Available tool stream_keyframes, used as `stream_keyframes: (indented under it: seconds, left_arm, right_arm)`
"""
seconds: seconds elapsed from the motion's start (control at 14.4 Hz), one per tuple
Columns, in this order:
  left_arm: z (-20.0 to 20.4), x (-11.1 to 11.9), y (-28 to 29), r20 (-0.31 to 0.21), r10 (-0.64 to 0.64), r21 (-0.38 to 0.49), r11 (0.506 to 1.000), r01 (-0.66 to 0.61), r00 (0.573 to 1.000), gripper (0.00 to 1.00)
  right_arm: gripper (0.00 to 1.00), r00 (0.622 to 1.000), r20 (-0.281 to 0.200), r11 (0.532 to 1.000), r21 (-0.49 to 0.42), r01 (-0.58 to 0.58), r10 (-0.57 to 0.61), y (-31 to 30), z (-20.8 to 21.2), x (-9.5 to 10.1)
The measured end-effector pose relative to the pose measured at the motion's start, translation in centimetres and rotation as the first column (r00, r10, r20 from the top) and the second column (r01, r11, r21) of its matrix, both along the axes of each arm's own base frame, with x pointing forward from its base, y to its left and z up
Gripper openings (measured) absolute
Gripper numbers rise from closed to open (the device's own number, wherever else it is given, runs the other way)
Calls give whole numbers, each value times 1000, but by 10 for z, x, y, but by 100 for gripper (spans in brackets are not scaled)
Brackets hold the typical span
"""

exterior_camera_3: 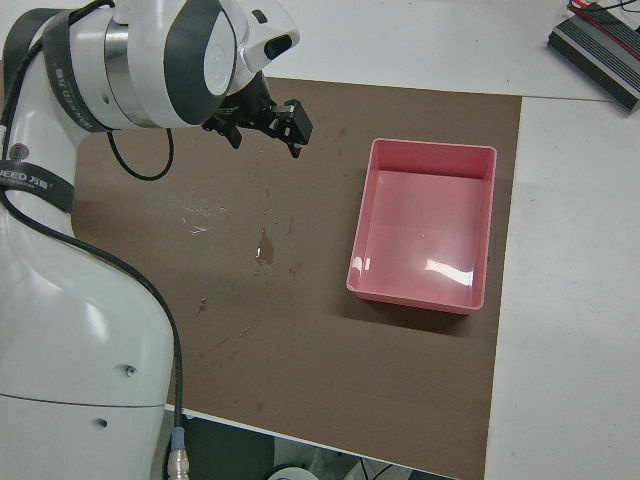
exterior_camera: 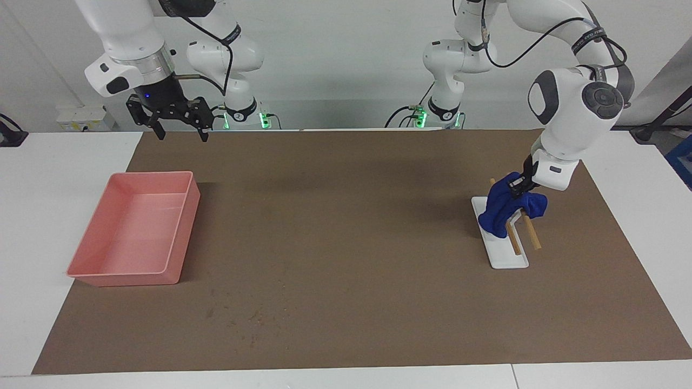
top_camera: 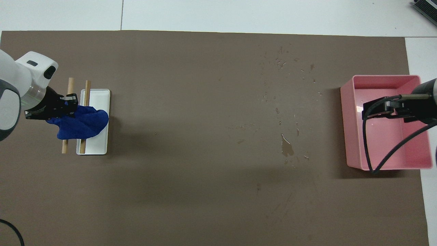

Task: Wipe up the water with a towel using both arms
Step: 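Lift the blue cloth with the left gripper toward the right gripper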

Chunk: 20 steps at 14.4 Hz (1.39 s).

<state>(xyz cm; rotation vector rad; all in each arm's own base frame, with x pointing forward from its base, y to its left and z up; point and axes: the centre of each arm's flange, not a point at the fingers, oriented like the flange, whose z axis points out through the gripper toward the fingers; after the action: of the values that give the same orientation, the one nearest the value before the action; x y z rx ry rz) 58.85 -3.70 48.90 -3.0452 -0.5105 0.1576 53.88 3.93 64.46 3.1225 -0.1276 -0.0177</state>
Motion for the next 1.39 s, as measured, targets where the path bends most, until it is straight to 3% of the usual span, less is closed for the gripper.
stream_keyframes:
  seconds: [0.21,0.42,0.7,0.97,1.18,1.39]
  left_arm:
    - [22,1,-25,3,172,-68,983,-172,985,16]
    - [33,-5,-81,-15,351,-101,931,-350,936,16]
    - [41,-26,-174,-14,496,-105,863,-495,868,16]
    - [51,-40,-254,-2,684,-227,710,-667,729,16]
    - [53,-52,-296,-24,774,-278,603,-748,633,16]
    - [58,-62,-320,-83,861,-300,459,-836,502,16]
  right_arm:
    - [100,1000,0,1000,0,0,0,0,0,0]
    - [100,1000,0,1000,0,0,0,0,0,0]
    - [100,1000,0,1000,0,-1,1,1,0,0]
    - [100,999,28,999,28,44,-45,10,3,2]
    - [100,985,62,986,60,158,-162,46,6,3]
    - [100,937,27,927,153,342,-349,86,5,1]
